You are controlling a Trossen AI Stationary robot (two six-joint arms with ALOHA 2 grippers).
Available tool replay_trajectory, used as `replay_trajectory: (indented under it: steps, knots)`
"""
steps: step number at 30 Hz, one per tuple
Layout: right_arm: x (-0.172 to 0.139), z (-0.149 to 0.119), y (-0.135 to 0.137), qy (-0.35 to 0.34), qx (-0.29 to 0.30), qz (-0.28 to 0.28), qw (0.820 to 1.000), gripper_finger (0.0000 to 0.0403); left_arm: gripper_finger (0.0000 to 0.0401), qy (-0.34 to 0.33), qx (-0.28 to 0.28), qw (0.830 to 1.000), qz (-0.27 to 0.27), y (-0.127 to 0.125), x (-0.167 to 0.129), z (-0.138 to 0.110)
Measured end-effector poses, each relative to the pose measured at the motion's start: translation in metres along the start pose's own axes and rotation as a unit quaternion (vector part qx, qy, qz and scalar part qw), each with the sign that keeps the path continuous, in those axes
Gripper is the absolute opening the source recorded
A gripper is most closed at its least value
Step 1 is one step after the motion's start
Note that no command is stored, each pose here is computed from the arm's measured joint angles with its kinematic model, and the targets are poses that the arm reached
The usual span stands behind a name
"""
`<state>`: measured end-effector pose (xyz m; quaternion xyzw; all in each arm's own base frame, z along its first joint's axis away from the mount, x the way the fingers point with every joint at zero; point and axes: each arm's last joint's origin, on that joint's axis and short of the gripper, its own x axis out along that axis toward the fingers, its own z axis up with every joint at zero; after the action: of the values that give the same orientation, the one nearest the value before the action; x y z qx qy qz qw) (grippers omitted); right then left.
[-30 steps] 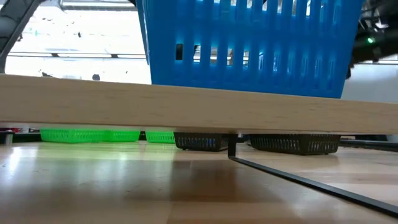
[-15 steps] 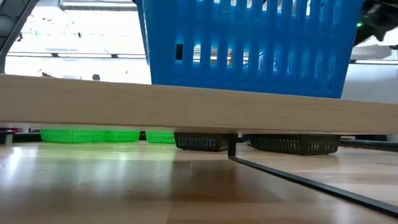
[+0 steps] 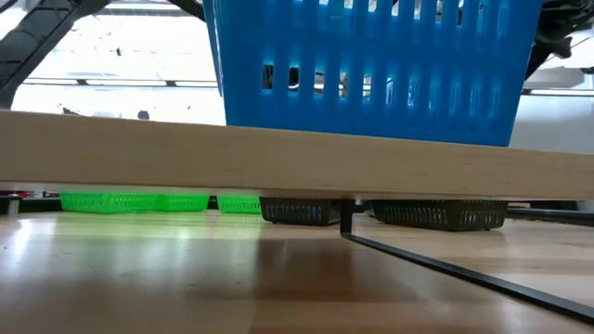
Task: Stack baskets on shelf by color
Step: Stack the blue basket on top of the stacked blue basket
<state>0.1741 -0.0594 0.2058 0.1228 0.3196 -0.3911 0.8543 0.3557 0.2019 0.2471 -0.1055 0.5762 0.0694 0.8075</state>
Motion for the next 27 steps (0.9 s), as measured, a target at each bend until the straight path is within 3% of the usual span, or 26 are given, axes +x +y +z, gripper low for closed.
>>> replay_trajectory:
  steps: [5, 11, 18, 22, 27]
  knots:
    - [-0.002, -0.001, 0.003, -0.001, -0.007, 0.006, 1.000, 0.0118, 0.0158, 0.000, 0.132, 0.991, -0.009, -0.019, 0.017, 0.000]
    - [-0.002, -0.001, 0.003, 0.000, -0.008, 0.007, 1.000, 0.0118, 0.0158, 0.036, 0.265, 0.963, 0.025, -0.034, 0.030, -0.005]
    - [-0.002, -0.003, 0.003, 0.005, -0.011, 0.004, 1.000, 0.0118, 0.0158, 0.022, 0.299, 0.953, 0.050, -0.032, 0.032, -0.002]
    - [-0.002, -0.003, 0.003, 0.005, -0.011, 0.004, 1.000, 0.0118, 0.0158, 0.011, 0.322, 0.946, 0.030, -0.030, 0.033, -0.002]
    - [-0.002, -0.003, 0.003, 0.007, -0.012, 0.004, 1.000, 0.0118, 0.0158, 0.043, 0.347, 0.936, 0.036, -0.029, 0.056, -0.002]
